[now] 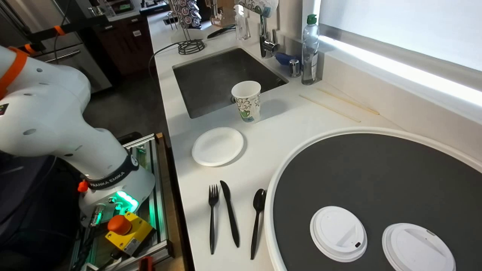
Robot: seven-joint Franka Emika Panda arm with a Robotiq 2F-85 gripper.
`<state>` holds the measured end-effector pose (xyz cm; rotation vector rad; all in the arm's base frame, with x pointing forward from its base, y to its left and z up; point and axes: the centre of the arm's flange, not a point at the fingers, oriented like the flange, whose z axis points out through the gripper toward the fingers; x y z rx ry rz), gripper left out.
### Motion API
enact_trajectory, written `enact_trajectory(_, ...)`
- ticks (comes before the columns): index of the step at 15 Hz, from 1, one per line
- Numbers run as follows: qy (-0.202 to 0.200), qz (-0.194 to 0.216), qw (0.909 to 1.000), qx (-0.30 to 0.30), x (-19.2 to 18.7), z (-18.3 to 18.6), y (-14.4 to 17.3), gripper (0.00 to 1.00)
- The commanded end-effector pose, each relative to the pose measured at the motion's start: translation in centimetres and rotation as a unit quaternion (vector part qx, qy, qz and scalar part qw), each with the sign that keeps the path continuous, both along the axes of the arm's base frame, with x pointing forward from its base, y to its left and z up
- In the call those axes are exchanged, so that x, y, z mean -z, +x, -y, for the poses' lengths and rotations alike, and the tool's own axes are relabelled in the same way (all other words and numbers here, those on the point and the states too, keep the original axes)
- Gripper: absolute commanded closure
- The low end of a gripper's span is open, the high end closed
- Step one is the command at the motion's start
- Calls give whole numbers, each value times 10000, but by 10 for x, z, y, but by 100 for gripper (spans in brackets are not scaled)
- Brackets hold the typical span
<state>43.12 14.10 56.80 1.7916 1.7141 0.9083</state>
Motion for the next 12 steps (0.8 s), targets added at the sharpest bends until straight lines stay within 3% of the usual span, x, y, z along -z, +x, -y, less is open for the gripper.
enact_trajectory(1, -207, -520, 9984, -124, 3, 3, 11, 99)
enact_trajectory(7, -218, -1315, 9902, -408, 22, 13, 26, 99)
enact_trajectory(12, -382, -1977, 9779, -569, 40, 26, 36, 99)
